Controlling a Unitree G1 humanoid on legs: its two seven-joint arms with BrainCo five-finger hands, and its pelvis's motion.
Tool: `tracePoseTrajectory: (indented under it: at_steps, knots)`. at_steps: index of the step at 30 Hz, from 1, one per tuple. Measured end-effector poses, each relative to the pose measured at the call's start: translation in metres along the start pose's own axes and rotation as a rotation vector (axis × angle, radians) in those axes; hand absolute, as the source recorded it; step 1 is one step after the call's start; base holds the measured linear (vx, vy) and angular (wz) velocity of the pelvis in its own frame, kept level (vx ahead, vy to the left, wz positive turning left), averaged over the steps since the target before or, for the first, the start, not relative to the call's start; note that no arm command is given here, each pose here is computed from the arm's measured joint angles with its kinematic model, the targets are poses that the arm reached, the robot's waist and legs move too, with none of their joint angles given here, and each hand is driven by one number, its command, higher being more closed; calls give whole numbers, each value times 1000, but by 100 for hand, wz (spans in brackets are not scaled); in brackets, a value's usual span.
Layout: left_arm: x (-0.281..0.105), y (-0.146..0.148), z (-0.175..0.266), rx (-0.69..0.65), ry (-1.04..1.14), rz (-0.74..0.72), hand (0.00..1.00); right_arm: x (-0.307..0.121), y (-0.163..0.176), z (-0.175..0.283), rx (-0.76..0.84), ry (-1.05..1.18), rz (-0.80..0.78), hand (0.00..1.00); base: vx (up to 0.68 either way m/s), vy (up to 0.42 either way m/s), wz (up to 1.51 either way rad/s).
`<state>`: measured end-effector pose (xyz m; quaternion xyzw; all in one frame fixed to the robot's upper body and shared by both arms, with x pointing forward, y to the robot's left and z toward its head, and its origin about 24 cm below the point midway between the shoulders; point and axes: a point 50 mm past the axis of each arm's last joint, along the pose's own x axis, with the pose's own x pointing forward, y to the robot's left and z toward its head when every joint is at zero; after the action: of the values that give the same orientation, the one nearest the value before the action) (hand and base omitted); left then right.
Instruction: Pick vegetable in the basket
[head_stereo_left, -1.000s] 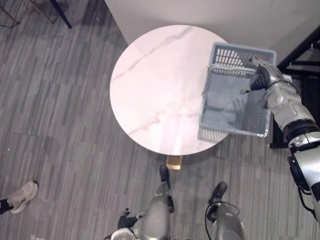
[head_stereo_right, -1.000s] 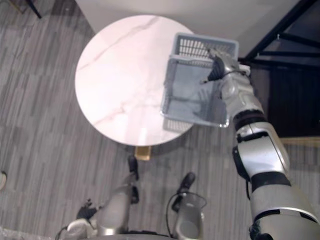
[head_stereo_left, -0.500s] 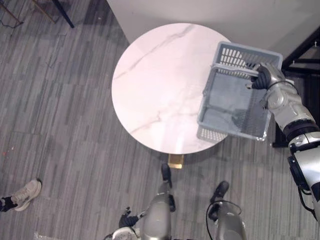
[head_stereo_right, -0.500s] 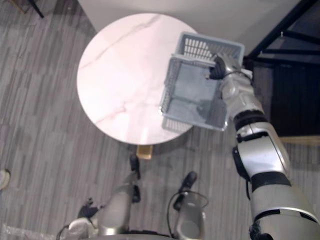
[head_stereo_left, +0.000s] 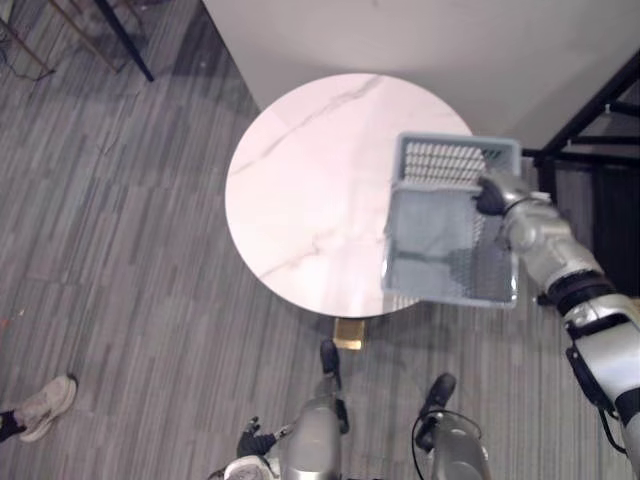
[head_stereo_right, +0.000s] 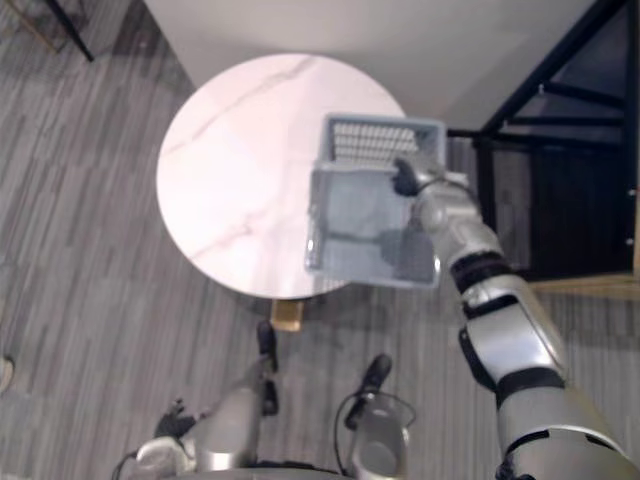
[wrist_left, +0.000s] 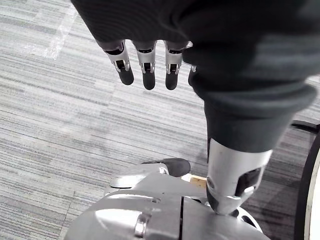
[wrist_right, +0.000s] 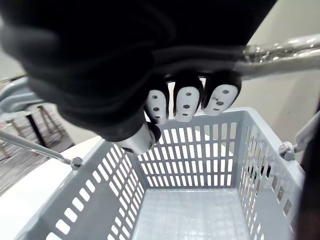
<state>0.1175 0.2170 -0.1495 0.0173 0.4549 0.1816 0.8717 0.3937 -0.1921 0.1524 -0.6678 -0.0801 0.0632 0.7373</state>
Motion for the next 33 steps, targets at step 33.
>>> tracePoseTrajectory:
  at_steps: [33]
  knots:
    - [-21, 35, -66, 191, 222, 0, 0, -183, 139, -34, 61, -83, 483, 100, 27, -2, -16]
